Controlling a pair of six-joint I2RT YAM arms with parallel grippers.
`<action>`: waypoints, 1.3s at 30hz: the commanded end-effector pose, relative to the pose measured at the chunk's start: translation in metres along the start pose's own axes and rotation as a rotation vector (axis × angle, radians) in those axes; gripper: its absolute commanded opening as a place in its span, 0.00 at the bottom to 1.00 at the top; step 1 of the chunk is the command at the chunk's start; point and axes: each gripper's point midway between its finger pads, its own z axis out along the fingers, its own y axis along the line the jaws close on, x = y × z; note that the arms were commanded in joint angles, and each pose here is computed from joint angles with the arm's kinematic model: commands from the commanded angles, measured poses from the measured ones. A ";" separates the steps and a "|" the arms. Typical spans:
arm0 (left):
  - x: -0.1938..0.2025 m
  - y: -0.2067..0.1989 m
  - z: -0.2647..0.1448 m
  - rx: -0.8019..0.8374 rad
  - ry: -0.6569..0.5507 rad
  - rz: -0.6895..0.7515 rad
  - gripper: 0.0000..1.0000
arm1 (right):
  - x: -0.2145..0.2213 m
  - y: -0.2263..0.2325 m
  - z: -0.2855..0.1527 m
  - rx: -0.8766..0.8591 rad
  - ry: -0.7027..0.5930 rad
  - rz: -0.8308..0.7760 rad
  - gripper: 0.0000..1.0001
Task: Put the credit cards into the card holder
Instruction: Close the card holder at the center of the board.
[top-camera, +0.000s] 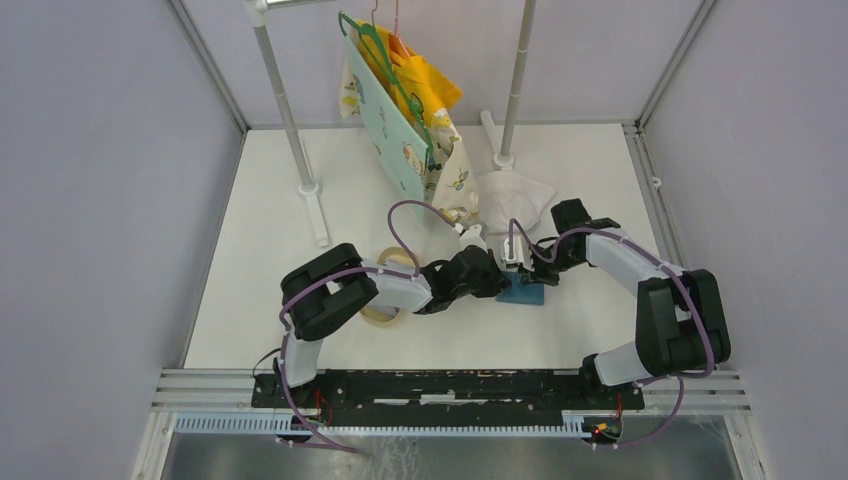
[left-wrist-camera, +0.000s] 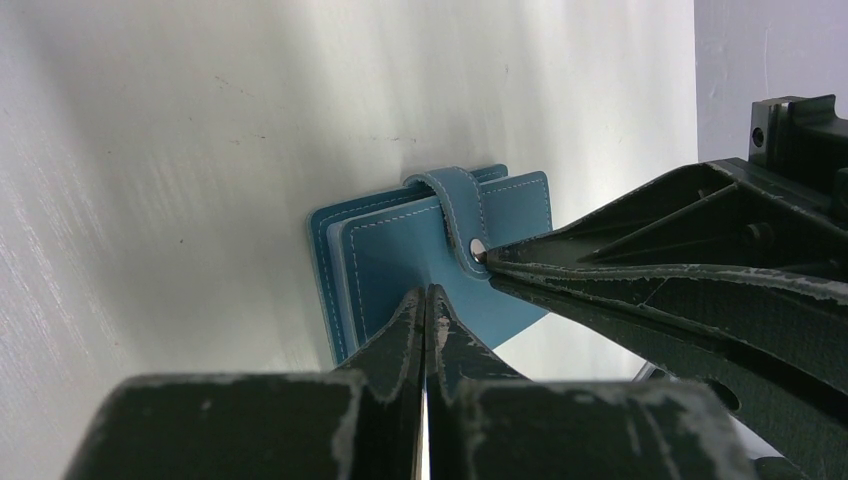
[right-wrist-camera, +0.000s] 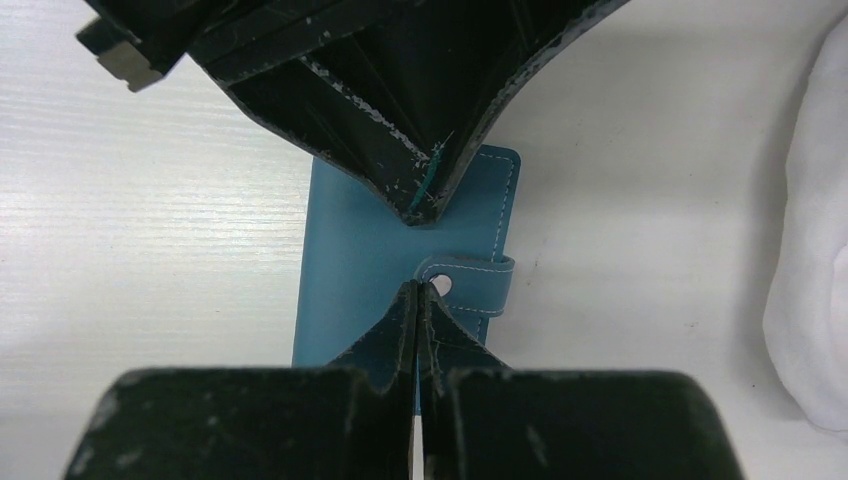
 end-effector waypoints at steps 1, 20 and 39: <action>0.025 0.048 -0.004 -0.170 0.067 0.034 0.02 | -0.004 0.013 0.000 -0.032 0.001 -0.003 0.00; 0.025 0.048 -0.003 -0.170 0.069 0.035 0.02 | -0.002 0.021 0.000 -0.062 0.037 -0.018 0.00; 0.026 0.043 -0.004 -0.161 0.071 0.037 0.02 | 0.002 0.028 0.005 -0.066 0.065 -0.010 0.00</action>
